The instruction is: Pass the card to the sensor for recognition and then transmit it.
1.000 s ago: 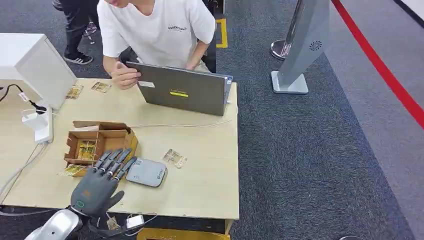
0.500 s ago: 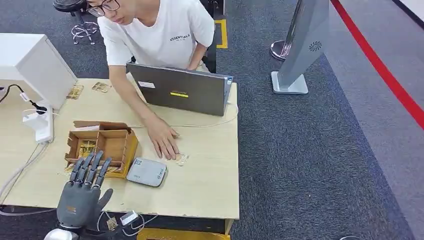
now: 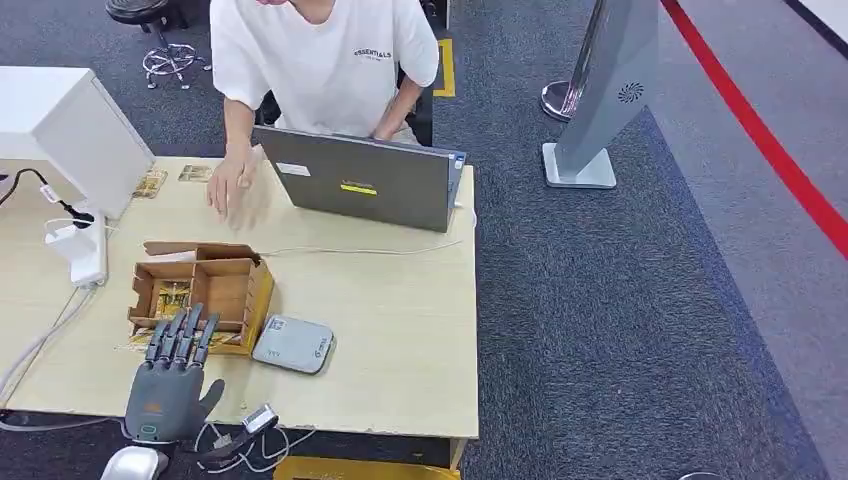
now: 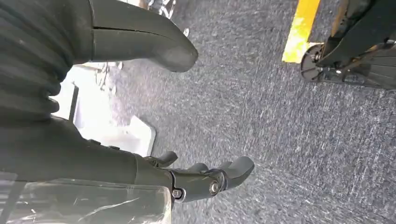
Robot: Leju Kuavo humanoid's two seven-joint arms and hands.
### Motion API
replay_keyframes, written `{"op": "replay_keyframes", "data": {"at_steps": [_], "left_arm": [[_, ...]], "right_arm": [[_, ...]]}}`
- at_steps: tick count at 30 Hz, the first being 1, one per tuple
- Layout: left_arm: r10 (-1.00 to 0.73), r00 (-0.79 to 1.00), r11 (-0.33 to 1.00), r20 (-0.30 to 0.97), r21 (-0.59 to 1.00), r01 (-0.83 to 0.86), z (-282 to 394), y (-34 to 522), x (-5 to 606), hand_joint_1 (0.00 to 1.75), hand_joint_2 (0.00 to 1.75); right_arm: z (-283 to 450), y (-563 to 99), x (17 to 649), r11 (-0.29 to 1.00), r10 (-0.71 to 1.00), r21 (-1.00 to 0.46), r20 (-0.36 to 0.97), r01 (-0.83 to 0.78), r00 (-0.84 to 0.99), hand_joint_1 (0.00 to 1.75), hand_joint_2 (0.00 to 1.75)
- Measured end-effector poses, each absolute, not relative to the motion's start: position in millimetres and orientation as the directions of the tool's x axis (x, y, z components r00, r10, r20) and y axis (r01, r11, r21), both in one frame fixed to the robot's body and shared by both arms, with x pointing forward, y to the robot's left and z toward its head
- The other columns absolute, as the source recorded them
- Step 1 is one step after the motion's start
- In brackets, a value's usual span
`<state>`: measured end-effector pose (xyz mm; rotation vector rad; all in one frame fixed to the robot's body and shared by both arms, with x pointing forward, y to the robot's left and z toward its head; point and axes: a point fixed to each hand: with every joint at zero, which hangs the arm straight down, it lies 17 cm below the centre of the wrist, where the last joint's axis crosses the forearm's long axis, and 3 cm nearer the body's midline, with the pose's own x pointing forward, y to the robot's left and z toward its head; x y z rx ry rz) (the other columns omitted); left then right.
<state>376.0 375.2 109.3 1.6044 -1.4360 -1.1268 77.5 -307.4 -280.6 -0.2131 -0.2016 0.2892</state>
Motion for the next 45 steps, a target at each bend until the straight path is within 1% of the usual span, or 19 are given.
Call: {"op": "replay_keyframes", "data": {"at_steps": [17, 30, 43, 44, 45], "left_arm": [[-0.992, 0.049, -0.126, -0.116, 0.911, -0.393, 114, 376, 422, 0.00, 1.75], [-0.990, 0.111, -0.115, -0.082, 0.934, -0.338, 101, 388, 435, 0.00, 1.75], [-0.988, 0.141, -0.110, -0.065, 0.935, -0.338, 102, 394, 436, 0.00, 1.75], [-0.988, 0.141, -0.108, -0.063, 0.934, -0.340, 102, 394, 436, 0.84, 1.75], [-0.988, 0.140, -0.106, -0.061, 0.934, -0.340, 101, 395, 436, 1.75, 1.75]], "right_arm": [[-281, -307, 79, 0.931, 0.321, -0.228, 0.146, -0.284, 0.936, 0.00, 1.75], [-281, -306, 80, 0.929, 0.330, -0.227, 0.151, -0.293, 0.932, 0.00, 1.75], [-281, -305, 78, 0.926, 0.340, -0.222, 0.146, -0.304, 0.929, 0.00, 1.75], [-281, -305, 78, 0.926, 0.340, -0.221, 0.146, -0.305, 0.929, 0.00, 1.75], [-281, -305, 78, 0.926, 0.341, -0.220, 0.146, -0.306, 0.929, 0.00, 1.75]]}}
